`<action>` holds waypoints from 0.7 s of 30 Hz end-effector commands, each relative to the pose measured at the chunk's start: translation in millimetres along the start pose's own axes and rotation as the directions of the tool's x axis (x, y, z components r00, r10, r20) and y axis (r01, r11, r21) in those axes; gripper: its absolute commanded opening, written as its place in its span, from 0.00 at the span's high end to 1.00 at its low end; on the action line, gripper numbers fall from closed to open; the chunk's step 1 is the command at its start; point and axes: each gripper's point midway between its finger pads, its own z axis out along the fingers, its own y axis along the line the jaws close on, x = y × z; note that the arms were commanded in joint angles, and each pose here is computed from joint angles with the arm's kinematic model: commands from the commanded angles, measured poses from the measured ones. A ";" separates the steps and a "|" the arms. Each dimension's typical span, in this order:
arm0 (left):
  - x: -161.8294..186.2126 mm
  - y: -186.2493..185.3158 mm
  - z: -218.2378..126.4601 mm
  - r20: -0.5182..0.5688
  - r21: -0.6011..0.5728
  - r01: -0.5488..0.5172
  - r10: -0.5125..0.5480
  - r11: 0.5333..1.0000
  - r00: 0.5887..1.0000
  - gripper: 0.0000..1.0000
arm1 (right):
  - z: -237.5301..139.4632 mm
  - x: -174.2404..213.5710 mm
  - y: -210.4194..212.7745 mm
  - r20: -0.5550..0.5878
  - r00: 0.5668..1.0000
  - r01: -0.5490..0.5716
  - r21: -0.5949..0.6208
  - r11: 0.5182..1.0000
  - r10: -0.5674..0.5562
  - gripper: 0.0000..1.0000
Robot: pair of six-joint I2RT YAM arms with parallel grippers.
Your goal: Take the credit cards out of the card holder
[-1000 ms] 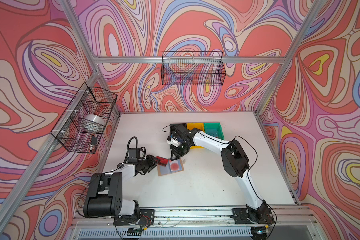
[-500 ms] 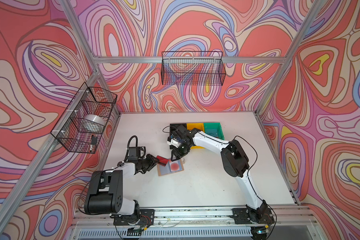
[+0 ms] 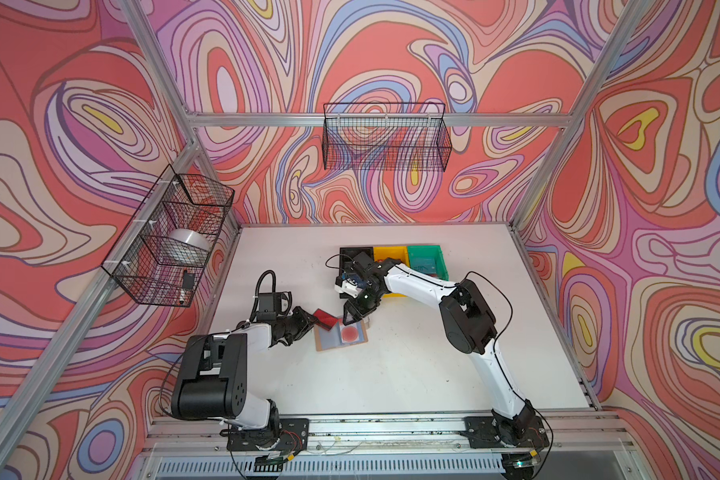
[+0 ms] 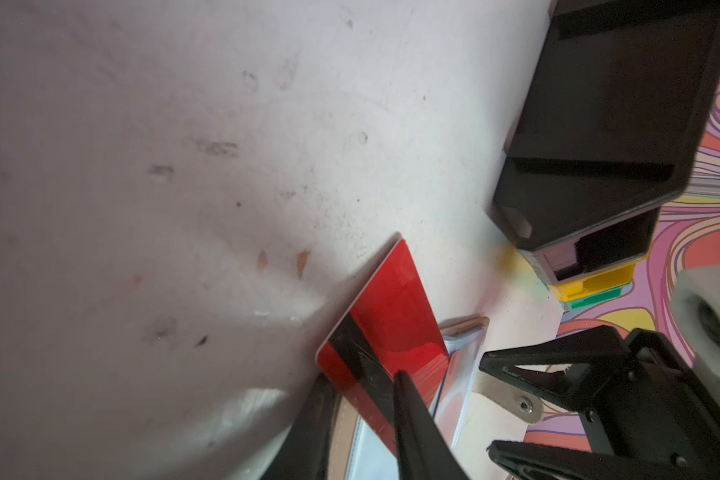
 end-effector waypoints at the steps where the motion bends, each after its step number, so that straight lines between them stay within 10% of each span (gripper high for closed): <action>1: 6.9 20.6 4.5 -0.023 -0.072 0.040 -0.042 0.997 0.999 0.78 | 6.7 8.1 -1.5 -0.028 1.000 -0.001 -0.009 1.000 0.001 0.48; 21: -1.7 15.1 6.2 -0.017 -0.070 0.024 -0.025 0.997 1.000 0.88 | 4.6 13.8 -3.6 -0.036 0.999 0.001 0.010 1.000 -0.001 0.49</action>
